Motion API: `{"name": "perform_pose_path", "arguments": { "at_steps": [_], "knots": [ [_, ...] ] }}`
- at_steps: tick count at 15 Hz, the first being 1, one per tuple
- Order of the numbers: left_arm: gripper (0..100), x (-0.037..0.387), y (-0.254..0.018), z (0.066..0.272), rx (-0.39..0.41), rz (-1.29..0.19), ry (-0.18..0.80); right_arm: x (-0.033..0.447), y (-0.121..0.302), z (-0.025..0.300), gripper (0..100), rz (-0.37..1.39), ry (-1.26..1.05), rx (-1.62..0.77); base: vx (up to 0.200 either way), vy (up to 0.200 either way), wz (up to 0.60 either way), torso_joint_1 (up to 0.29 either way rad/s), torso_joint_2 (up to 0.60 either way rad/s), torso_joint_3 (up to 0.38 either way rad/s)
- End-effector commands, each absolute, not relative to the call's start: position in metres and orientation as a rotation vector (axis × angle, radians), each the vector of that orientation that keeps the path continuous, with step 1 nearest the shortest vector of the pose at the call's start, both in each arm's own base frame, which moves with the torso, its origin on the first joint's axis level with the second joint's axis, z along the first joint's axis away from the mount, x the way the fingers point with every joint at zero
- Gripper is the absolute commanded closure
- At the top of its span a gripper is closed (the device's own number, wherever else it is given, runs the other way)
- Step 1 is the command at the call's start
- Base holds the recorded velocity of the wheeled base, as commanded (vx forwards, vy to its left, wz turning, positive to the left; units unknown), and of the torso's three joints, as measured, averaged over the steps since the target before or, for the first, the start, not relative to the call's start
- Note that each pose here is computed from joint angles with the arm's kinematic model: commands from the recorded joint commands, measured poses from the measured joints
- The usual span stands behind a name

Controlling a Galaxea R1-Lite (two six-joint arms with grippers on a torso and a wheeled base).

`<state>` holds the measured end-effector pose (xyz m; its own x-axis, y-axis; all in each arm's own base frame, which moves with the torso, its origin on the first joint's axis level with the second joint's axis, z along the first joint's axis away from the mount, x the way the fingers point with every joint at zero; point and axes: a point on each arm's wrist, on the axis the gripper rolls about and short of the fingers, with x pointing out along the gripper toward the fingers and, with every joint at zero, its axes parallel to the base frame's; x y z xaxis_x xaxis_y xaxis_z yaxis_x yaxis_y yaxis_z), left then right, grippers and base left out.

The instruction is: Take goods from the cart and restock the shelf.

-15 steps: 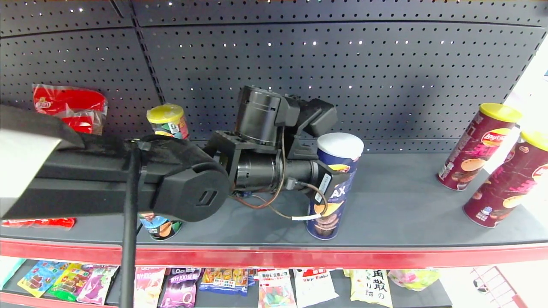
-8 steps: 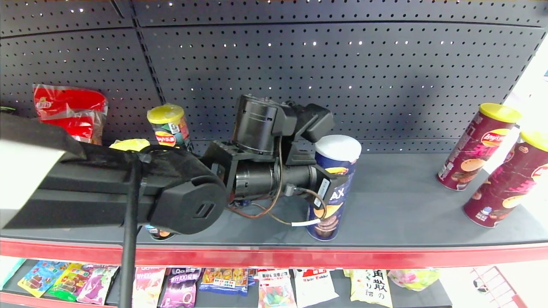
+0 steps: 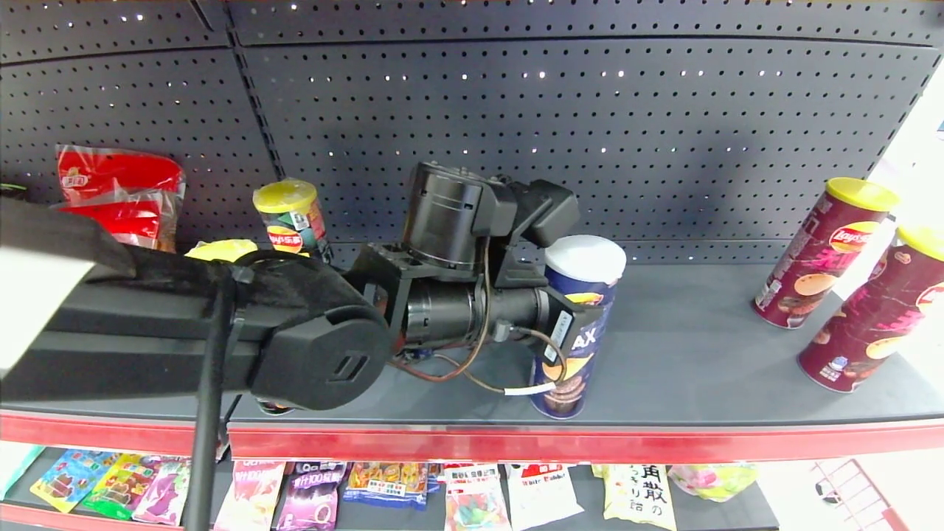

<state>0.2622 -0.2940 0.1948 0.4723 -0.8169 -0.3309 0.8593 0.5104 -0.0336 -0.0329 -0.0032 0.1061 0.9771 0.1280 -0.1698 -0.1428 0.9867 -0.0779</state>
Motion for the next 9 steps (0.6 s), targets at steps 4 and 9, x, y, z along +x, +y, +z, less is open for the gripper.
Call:
{"name": "perform_pose_path", "arguments": {
  "at_steps": [4, 9],
  "knots": [
    [100, 0.2598, -0.2943, 0.1923, 0.156, -1.007, 0.328, -0.0331, -0.0032, 0.1075, 100, 0.137, 0.162, -0.090, 0.000, 0.000, 0.00, 0.000, 0.00, 0.000],
    [0, 0.2577, -0.2954, 0.1905, 0.165, -1.010, 0.329, -0.0334, -0.0032, 0.1083, 100, 0.137, 0.159, -0.090, 0.000, 0.000, 0.00, 0.000, 0.00, 0.000]
  ]
}}
